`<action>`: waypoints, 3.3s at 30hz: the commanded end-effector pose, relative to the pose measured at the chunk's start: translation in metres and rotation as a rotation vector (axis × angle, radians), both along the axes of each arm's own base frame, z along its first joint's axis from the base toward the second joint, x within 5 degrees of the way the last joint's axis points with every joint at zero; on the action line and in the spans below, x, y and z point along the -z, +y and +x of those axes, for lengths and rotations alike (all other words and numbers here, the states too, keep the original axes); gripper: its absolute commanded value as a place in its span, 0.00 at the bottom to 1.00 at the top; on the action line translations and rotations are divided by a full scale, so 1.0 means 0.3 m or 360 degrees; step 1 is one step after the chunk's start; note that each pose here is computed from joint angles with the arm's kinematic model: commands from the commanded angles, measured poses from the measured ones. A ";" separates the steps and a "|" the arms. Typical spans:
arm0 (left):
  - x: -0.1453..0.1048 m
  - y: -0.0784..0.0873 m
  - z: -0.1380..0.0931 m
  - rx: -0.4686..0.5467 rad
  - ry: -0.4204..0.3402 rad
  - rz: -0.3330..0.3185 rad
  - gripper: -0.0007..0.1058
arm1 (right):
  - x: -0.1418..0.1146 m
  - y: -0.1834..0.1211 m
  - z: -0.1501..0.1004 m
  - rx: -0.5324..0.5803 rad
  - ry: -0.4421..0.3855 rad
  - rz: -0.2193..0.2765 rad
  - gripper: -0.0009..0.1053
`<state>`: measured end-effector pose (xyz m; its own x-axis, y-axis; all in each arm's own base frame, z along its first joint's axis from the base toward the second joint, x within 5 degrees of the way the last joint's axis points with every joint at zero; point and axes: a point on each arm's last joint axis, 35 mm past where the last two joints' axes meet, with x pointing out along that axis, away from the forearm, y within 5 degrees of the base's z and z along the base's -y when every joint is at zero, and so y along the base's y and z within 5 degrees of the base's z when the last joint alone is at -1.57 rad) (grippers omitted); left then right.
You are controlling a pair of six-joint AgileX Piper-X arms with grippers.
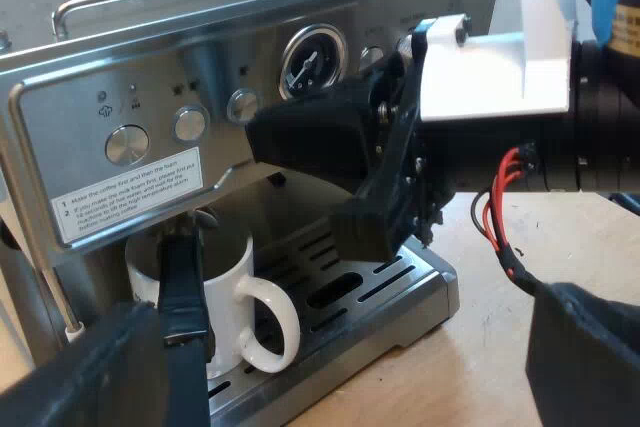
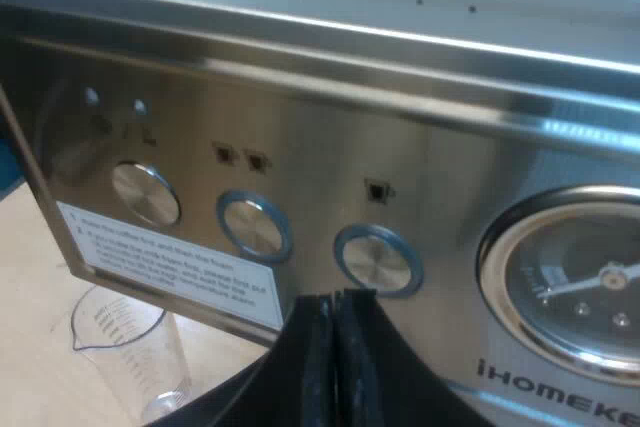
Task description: Place mug into machine
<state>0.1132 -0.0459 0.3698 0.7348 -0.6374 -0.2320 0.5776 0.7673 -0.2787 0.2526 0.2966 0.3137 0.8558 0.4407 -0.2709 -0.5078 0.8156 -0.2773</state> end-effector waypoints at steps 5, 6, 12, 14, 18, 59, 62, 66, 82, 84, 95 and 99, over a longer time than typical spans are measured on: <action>-0.011 -0.002 -0.001 0.0008 -0.0023 -0.0027 0.77 | -0.010 0.010 0.014 0.0020 -0.0036 0.0003 0.01; -0.011 -0.002 -0.001 0.0008 -0.0023 -0.0027 0.77 | -0.010 0.011 0.016 0.0035 -0.0041 0.0002 0.01; -0.011 -0.002 -0.001 0.0008 -0.0023 -0.0027 0.77 | -0.010 0.018 0.022 0.0043 -0.0058 0.0021 0.01; -0.011 -0.002 -0.001 0.0008 -0.0023 -0.0027 0.77 | -0.012 0.017 0.024 0.0052 -0.0069 0.0021 0.01; -0.011 -0.002 -0.001 0.0008 -0.0023 -0.0027 0.77 | -0.018 0.010 0.033 0.0101 -0.0104 0.0009 0.01; -0.116 0.017 -0.048 -0.0051 -0.0096 0.0033 0.77 | -0.225 -0.178 -0.221 -0.0025 0.0097 -0.0208 0.22; -0.142 0.020 -0.057 -0.0060 -0.0127 0.0026 0.73 | -0.262 -0.210 -0.242 -0.0015 0.0063 -0.0181 0.52; -0.159 0.031 -0.051 -0.0222 -0.0188 0.0044 0.62 | -0.298 -0.248 -0.249 0.0023 -0.0014 -0.0206 0.63; -0.329 0.014 0.035 -0.0289 -0.0270 0.0011 0.69 | -0.404 -0.681 -0.161 0.0547 0.0052 -0.0074 0.61; -0.329 0.019 0.036 -0.0302 -0.0271 0.0011 0.69 | -0.413 -0.744 -0.167 0.0639 0.0064 -0.0066 0.61; -0.293 0.116 0.030 -0.0551 -0.0093 0.0045 0.69 | -0.444 -0.997 -0.299 0.0961 0.0135 -0.0105 0.61; -0.288 0.118 -0.025 -0.0537 -0.0065 0.0044 0.69 | -0.464 -1.010 -0.377 0.0997 0.0089 -0.0106 0.61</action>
